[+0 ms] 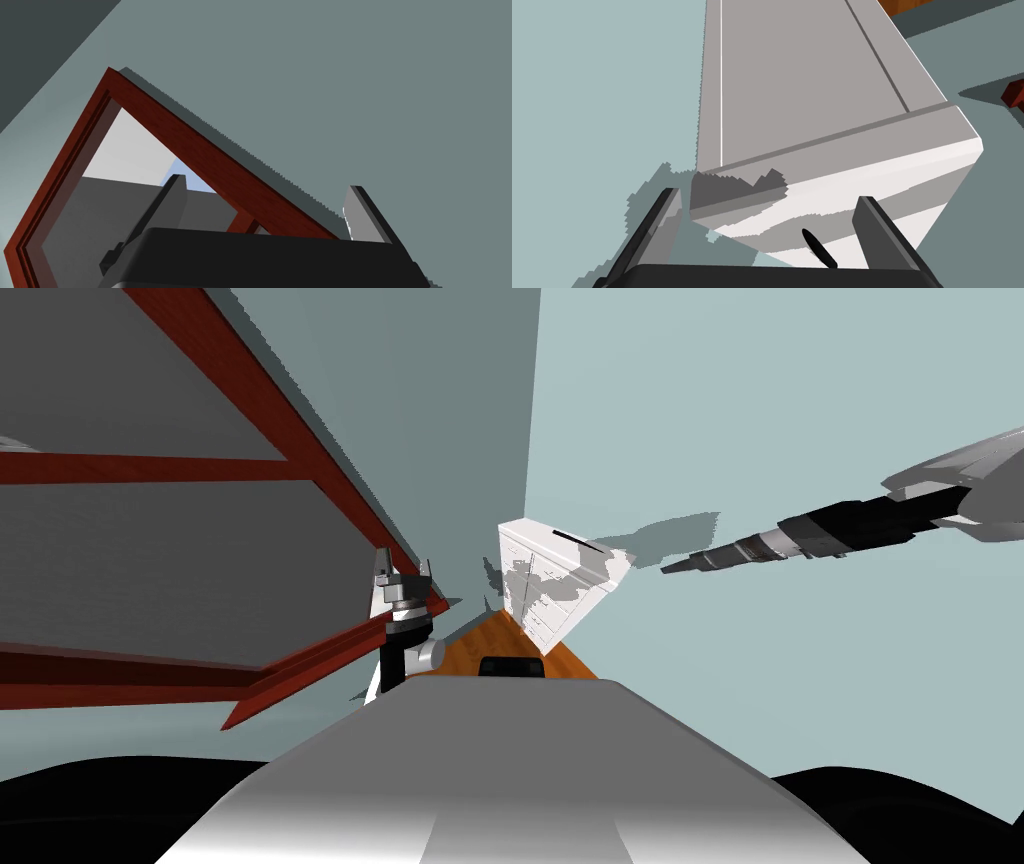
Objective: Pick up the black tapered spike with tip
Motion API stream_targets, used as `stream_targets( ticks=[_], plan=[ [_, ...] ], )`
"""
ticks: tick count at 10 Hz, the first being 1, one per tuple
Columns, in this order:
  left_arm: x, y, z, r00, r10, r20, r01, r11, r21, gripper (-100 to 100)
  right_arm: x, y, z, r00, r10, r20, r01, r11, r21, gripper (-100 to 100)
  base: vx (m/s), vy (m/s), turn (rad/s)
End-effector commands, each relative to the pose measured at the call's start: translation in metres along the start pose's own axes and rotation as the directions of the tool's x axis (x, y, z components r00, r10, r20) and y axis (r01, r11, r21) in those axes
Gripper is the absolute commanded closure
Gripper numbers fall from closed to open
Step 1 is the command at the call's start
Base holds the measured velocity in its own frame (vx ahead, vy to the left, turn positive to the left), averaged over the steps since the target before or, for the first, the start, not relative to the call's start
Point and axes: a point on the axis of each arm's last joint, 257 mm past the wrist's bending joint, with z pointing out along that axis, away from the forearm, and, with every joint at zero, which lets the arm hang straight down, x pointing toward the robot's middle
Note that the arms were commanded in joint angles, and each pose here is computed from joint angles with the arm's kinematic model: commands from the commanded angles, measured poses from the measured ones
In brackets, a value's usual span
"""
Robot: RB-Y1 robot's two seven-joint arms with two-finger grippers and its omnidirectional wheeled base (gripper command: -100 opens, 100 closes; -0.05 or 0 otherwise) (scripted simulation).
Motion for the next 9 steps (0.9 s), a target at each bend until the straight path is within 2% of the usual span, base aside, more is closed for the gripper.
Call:
stream_targets(
  ticks=[1, 3, 5, 7, 9],
  plan=[
    [0.0, 0.0, 0.0, 1.0, 0.0, 0.0, 0.0, 1.0, 0.0, 0, -0.009, 0.008, 0.001, 0.998, -0.054, -0.027, 0.054, 0.999, -0.003, -100, -0.07, -0.058, 0.075],
    [0.0, 0.0, 0.0, 1.0, 0.0, 0.0, 0.0, 1.0, 0.0, 0, -0.013, 0.015, 0.003, 0.993, -0.101, -0.065, 0.101, 0.995, -0.006, -100, -0.03, -0.038, 0.102],
    [0.0, 0.0, 0.0, 1.0, 0.0, 0.0, 0.0, 1.0, 0.0, 0, -0.012, 0.019, 0.004, 0.985, -0.13, -0.113, 0.13, 0.991, -0.007, -100, 0.048, 0.0, 0.134],
    [0.0, 0.0, 0.0, 1.0, 0.0, 0.0, 0.0, 1.0, 0.0, 0, -0.004, 0.021, 0.005, 0.976, -0.139, -0.166, 0.14, 0.99, -0.006, -100, 0.145, 0.047, 0.206],
    [0.0, 0.0, 0.0, 1.0, 0.0, 0.0, 0.0, 1.0, 0.0, 0, 0.006, 0.021, 0.005, 0.965, -0.139, -0.224, 0.141, 0.99, -0.005, -100, 0.213, 0.048, 0.2]
  ],
)
